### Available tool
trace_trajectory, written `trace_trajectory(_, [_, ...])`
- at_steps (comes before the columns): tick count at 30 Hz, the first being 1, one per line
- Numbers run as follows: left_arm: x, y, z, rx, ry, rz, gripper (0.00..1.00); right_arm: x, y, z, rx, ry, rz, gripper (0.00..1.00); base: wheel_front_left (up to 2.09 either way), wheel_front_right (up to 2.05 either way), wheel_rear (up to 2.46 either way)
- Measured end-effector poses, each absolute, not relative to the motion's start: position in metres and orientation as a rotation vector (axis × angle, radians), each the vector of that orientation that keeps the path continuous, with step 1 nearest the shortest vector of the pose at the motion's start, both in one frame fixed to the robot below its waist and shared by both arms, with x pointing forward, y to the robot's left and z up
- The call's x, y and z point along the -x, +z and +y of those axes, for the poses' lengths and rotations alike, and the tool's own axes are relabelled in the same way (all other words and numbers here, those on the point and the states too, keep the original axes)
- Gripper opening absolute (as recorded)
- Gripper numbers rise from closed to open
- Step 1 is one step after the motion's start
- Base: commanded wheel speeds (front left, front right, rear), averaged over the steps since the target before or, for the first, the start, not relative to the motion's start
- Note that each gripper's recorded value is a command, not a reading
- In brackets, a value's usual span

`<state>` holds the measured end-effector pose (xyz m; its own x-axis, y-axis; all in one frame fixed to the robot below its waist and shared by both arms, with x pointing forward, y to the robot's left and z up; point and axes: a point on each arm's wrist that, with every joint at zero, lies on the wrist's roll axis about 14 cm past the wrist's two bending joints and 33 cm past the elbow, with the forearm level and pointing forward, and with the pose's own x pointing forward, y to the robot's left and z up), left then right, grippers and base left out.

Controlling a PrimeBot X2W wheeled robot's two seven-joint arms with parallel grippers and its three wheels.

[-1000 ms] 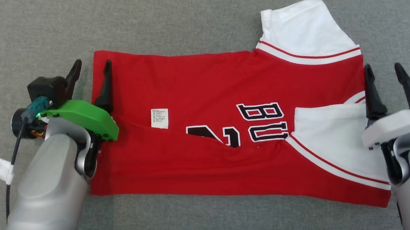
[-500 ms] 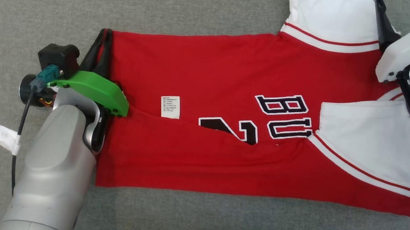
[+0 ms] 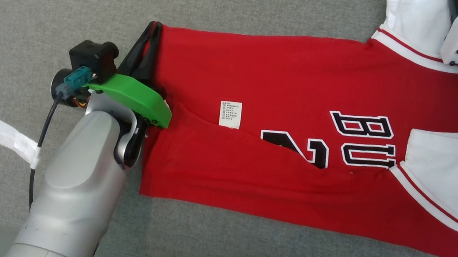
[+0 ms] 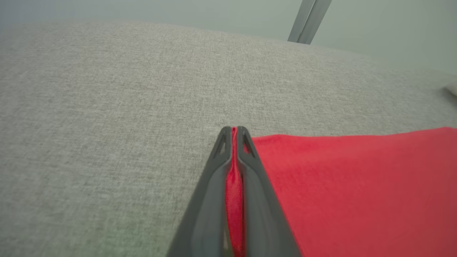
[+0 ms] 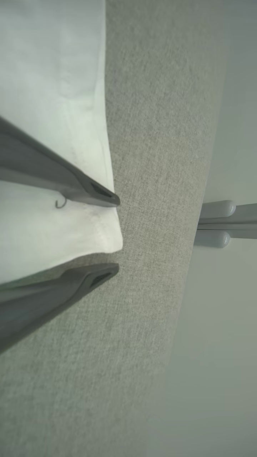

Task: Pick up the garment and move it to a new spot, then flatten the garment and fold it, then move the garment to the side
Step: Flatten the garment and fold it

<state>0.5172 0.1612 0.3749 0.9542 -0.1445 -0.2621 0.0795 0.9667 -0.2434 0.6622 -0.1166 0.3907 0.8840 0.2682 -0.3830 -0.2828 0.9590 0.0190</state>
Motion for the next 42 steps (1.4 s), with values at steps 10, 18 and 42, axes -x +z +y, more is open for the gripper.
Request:
trace_trajectory(10, [-0.527,0.427,0.175,0.226,-0.077,0.103,0.00,-0.679,0.483,-0.138,-0.017,0.225,0.013,0.00,0.00,0.00,0.00])
trace_trajectory(18, [-0.502,0.433,0.175,0.205,-0.064,0.093,0.00,-0.626,0.509,-0.149,-0.116,0.191,-0.093,0.00,0.00,0.00,0.00])
trace_trajectory(42, [-0.380,0.381,0.177,0.265,0.046,0.303,1.00,-0.460,0.441,-0.211,-0.262,-0.006,0.112,1.00,0.00,0.00,0.00])
